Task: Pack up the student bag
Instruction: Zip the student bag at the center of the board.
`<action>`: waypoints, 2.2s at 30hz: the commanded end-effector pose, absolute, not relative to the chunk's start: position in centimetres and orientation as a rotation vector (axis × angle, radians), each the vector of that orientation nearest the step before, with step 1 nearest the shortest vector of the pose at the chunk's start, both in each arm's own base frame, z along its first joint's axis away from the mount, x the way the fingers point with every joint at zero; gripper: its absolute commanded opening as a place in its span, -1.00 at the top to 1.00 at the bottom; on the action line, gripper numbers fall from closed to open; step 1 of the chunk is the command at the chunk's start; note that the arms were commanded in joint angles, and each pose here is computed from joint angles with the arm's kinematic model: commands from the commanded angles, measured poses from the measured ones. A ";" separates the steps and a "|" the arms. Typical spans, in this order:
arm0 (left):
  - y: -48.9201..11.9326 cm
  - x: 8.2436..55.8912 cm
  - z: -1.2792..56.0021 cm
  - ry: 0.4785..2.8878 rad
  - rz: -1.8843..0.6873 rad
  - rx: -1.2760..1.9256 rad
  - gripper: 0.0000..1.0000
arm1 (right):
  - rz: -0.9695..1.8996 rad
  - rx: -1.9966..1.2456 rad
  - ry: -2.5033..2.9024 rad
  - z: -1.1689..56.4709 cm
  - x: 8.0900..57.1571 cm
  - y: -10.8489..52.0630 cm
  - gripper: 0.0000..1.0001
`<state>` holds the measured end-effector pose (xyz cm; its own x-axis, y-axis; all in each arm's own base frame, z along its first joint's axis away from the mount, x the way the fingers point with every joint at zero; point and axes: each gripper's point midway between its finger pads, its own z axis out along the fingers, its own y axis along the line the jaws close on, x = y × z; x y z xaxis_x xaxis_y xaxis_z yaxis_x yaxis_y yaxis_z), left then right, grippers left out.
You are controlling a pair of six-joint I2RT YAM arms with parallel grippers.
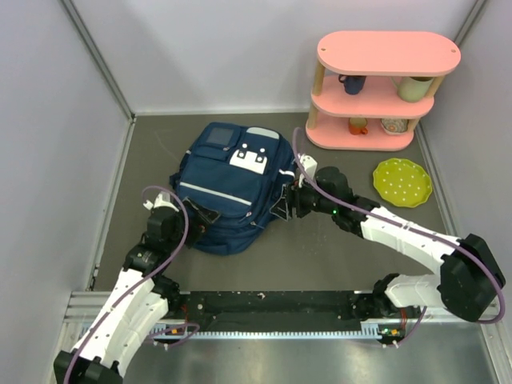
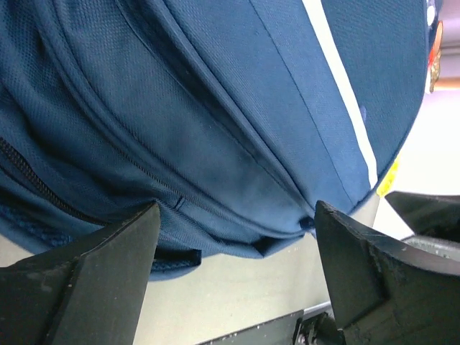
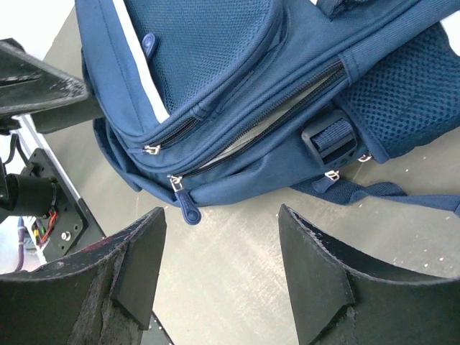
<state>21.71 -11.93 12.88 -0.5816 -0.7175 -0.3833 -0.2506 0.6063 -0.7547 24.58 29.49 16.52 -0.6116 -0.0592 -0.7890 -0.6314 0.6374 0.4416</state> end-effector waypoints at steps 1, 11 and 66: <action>-12.1 25.1 16.0 1.902 -0.946 -0.815 -0.72 | 0.996 -0.569 2.012 18.7 24.6 31.1 -0.25; -10.7 26.7 16.8 1.767 -0.912 -0.877 0.00 | 1.018 -0.642 2.082 16.0 22.6 32.1 -0.25; -8.7 25.3 17.2 1.796 -0.757 -0.832 1.00 | 0.489 -0.655 2.236 12.0 27.9 31.5 1.00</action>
